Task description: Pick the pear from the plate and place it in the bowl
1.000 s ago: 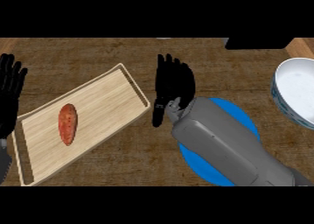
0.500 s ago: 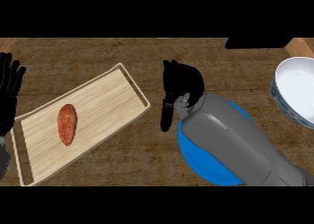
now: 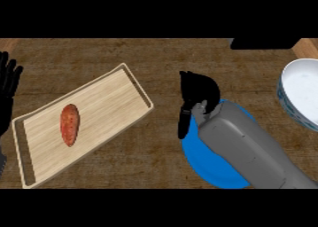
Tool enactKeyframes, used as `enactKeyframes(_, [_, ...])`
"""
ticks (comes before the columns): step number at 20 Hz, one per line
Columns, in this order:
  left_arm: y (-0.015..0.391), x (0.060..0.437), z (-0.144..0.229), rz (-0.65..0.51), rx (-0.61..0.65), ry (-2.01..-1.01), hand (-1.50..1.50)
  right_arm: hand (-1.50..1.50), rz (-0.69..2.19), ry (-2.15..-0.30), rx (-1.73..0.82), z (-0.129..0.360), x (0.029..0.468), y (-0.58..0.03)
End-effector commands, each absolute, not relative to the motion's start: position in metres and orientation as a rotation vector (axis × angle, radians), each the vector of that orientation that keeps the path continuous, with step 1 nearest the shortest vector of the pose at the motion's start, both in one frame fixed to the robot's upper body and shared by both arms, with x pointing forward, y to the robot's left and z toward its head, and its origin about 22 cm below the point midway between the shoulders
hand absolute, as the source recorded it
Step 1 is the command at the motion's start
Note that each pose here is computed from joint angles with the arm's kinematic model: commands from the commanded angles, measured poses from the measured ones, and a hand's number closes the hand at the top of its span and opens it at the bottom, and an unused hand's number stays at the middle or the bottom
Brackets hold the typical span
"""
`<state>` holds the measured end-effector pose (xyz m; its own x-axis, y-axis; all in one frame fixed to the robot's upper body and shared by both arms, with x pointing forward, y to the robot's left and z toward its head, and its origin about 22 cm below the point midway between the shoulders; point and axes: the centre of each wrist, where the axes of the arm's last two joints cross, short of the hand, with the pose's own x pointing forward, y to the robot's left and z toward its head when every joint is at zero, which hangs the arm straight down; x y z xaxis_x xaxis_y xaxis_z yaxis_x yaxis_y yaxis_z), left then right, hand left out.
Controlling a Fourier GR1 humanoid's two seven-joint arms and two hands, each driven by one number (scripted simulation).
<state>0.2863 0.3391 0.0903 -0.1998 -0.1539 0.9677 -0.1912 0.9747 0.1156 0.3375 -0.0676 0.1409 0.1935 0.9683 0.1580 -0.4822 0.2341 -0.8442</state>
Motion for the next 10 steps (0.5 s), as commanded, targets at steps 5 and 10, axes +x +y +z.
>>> enactKeyframes(5, [0.338, 0.293, 0.078, 0.036, 0.268, -1.774, 0.0, -1.5, 1.1, -0.594, -0.872, 0.123, 0.32, -0.074])
enactKeyframes(10, [0.331, 0.291, 0.085, 0.032, 0.257, -1.783, 0.0, -1.5, 1.098, -0.586, -0.875, 0.108, 0.323, -0.097])
